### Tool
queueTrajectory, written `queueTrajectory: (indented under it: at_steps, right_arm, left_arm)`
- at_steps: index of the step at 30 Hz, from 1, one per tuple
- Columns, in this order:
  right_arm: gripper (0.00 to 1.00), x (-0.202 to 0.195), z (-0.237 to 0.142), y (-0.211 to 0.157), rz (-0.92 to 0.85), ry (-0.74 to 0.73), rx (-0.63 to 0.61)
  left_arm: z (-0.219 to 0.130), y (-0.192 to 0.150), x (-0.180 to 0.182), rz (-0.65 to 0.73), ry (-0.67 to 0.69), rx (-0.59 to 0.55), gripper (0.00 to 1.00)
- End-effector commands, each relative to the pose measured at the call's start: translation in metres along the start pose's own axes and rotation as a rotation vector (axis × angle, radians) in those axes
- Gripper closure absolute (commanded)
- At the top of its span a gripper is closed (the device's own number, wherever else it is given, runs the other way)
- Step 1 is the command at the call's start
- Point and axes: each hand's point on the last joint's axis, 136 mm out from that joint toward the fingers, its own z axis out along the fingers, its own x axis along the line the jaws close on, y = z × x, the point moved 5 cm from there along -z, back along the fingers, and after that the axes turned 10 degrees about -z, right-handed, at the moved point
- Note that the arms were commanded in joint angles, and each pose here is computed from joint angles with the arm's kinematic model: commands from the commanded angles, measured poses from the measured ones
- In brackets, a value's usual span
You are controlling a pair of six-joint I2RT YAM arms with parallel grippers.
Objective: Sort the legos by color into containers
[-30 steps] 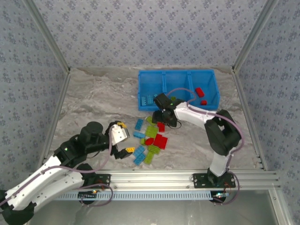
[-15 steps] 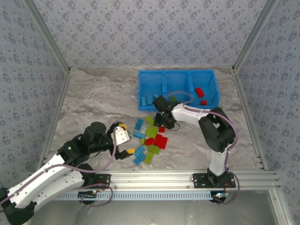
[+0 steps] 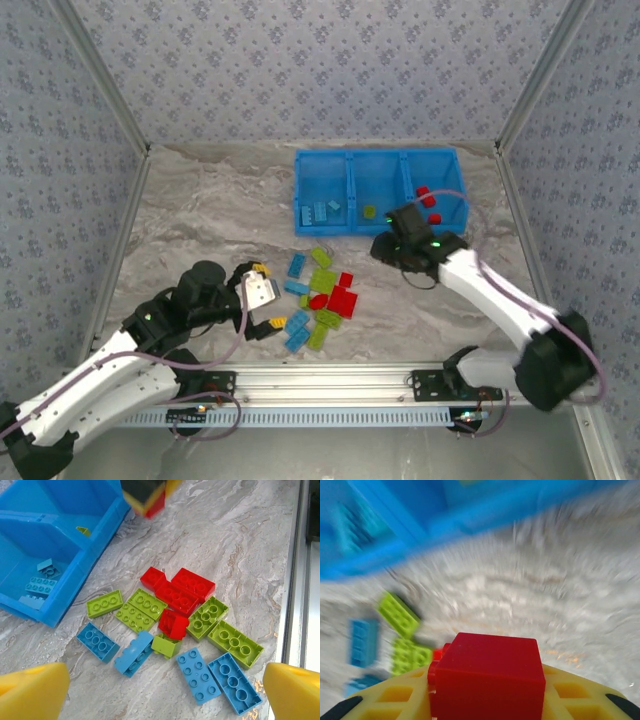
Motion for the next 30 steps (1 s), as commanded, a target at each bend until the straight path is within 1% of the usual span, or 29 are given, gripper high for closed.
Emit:
queueTrajectory:
  at_steps: [1, 3, 5, 7, 9, 13, 14, 17, 20, 24, 27, 29, 30]
  right_arm:
    - [0.65, -0.037, -0.032, 0.019, 0.03, -0.086, -0.104]
    - [0.66, -0.062, -0.043, 0.044, 0.059, -0.12, -0.164]
    - [0.66, -0.085, -0.038, 0.071, 0.071, -0.152, -0.16]
    - [0.66, -0.101, -0.018, 0.096, 0.089, -0.142, -0.105]
    - [0.65, -0.108, 0.006, 0.117, 0.108, -0.14, -0.047]
    - [0.57, -0.121, 0.06, 0.138, 0.148, -0.155, 0.037]
    - [0.56, -0.123, 0.07, 0.14, 0.16, -0.162, 0.059]
    - [0.48, -0.125, 0.087, 0.148, 0.18, -0.171, 0.106]
    - [0.43, -0.122, 0.08, 0.155, 0.185, -0.166, 0.092]
    - [0.39, -0.115, 0.052, 0.154, 0.176, -0.154, 0.043]
    - [0.37, -0.105, 0.022, 0.147, 0.178, -0.109, 0.008]
    - [0.34, -0.092, -0.003, 0.137, 0.175, -0.044, -0.024]
    - [0.33, -0.083, -0.017, 0.131, 0.166, -0.005, -0.042]
  left_arm:
    - [-0.009, 0.011, 0.005, 0.041, 0.04, -0.07, 0.01]
    - [-0.014, 0.013, 0.008, 0.037, 0.057, -0.106, 0.01]
    - [-0.016, 0.014, 0.012, 0.02, 0.084, -0.135, 0.01]
    - [-0.016, 0.013, 0.016, 0.005, 0.106, -0.14, 0.01]
    - [-0.016, 0.011, 0.019, -0.007, 0.133, -0.122, 0.01]
    - [-0.016, 0.006, 0.024, -0.024, 0.171, -0.099, 0.01]
    - [-0.016, 0.005, 0.025, -0.026, 0.178, -0.097, 0.01]
    - [-0.014, 0.002, 0.027, -0.039, 0.188, -0.091, 0.01]
    - [-0.011, -0.002, 0.029, -0.053, 0.191, -0.073, 0.01]
    - [-0.003, -0.003, 0.036, -0.133, 0.201, -0.038, 0.01]
    - [-0.001, 0.011, 0.047, -0.273, 0.236, -0.05, 0.01]
    - [0.002, 0.016, 0.061, -0.404, 0.316, -0.046, 0.01]
    - [0.005, 0.016, 0.07, -0.489, 0.377, -0.037, 0.01]
